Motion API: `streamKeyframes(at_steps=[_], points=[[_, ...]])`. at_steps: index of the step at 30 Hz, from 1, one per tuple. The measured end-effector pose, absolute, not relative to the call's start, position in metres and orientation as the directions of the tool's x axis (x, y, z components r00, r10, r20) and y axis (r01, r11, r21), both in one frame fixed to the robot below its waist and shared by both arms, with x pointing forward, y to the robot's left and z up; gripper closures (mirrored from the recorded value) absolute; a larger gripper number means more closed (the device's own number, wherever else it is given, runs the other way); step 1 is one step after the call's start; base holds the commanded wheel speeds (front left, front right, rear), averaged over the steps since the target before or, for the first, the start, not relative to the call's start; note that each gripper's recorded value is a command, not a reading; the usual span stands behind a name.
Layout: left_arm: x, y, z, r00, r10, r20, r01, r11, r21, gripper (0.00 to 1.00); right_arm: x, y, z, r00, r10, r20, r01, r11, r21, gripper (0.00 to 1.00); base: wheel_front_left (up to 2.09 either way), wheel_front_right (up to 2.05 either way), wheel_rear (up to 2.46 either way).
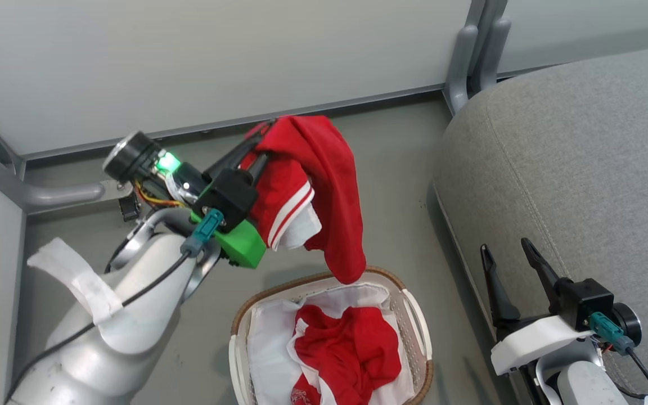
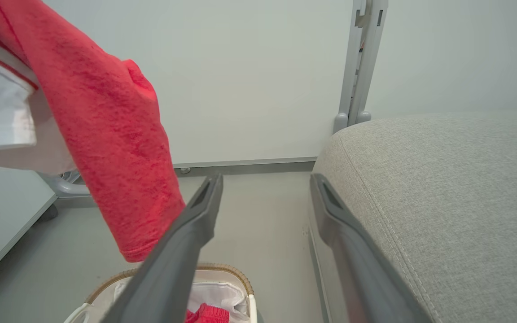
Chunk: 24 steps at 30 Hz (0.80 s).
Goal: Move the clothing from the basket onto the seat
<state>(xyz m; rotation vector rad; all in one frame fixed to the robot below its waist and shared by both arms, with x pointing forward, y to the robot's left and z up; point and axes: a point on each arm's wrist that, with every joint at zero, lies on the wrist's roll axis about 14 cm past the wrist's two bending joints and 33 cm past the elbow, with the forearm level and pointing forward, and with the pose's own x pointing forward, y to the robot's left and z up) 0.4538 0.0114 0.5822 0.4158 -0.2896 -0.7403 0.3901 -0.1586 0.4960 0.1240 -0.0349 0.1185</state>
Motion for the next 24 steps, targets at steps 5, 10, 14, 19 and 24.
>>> streamKeyframes(at_steps=[5, 10, 14, 19, 24], points=[[0.456, 0.006, 0.635, 0.672, -0.719, 0.175, 0.547, 0.642, 0.537, 1.00, 0.386, -0.154, 0.508, 0.989, 0.129, 0.077, -0.137, 0.984, 0.116, 0.00, 0.00, 0.00, 0.00], [0.457, 0.000, 0.668, 0.652, -0.729, 0.208, 0.532, 0.636, 0.559, 1.00, 0.383, -0.150, 0.514, 0.986, 0.141, 0.093, -0.151, 0.982, 0.109, 0.00, 0.00, 0.00, 0.00], [0.460, -0.002, 0.683, 0.654, -0.722, 0.225, 0.529, 0.649, 0.547, 1.00, 0.384, -0.142, 0.521, 0.980, 0.166, 0.111, -0.177, 0.979, 0.101, 0.00, 0.00, 0.00, 0.00], [0.459, -0.011, 0.684, 0.650, -0.727, 0.219, 0.545, 0.647, 0.533, 1.00, 0.390, -0.124, 0.540, 0.961, 0.221, 0.165, -0.236, 0.969, 0.077, 0.00, 0.00, 0.00, 0.00], [0.455, -0.020, 0.683, 0.641, -0.738, 0.211, 0.559, 0.637, 0.530, 1.00, 0.395, -0.104, 0.558, 0.936, 0.282, 0.211, -0.299, 0.953, 0.054, 0.00, 0.00, 0.00, 0.00]])
